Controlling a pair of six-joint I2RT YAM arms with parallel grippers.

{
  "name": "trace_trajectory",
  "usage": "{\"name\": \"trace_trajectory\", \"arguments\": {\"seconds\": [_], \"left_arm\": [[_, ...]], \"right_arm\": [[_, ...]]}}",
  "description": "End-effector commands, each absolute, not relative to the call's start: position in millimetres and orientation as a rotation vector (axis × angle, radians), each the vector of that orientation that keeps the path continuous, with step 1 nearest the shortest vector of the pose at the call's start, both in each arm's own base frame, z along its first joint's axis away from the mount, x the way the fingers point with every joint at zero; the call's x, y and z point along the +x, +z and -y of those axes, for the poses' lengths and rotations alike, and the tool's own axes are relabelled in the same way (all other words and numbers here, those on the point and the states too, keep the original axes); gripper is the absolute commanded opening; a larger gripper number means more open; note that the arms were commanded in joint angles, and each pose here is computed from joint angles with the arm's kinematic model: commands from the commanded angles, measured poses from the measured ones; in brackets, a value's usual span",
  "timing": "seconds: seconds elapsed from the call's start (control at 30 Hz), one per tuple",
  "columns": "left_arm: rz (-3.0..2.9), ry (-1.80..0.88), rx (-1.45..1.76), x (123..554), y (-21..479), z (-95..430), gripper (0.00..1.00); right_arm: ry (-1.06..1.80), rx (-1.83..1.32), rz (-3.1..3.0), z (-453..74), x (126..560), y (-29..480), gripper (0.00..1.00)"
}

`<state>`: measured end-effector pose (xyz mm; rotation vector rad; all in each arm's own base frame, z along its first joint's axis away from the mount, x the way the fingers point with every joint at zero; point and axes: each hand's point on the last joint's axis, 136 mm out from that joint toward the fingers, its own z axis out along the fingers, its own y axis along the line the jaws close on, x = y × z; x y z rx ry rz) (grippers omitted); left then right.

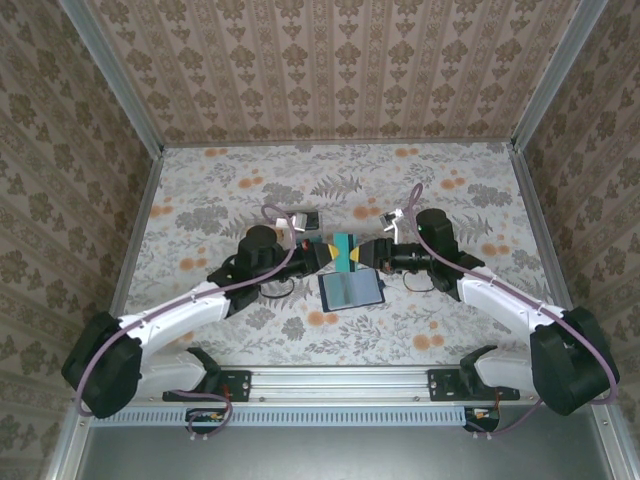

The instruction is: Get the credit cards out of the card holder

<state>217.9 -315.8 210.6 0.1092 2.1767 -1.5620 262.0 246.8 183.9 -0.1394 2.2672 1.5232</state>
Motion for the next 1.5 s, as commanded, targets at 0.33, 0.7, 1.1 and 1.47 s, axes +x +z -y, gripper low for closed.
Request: {"name": "trace_trajectory", "arguments": {"seconds": [0.33, 0.7, 1.1, 1.47], "left_arm": [[-2.349, -0.875, 0.444, 220.6, 198.9, 252.8, 0.00], [-2.154, -0.229, 1.047, 251.7, 196.3, 222.7, 0.01], [-1.846, -0.012, 1.603, 268.6, 175.6, 243.3, 0.00], [-1.669, 0.114, 1.862, 289.4, 146.0, 257.1, 0.00]], "right_arm": [[1.290, -0.151, -2.320, -226.2, 257.8, 182.6, 1.00], [1.193, -0.146, -2.311, -216.3, 260.3, 187.0, 1.00], [1.136, -0.122, -2.296, -207.3, 260.6, 191.9, 1.00], [1.119, -0.126, -2.297, -205.6, 261.6, 196.1, 1.00]]}}
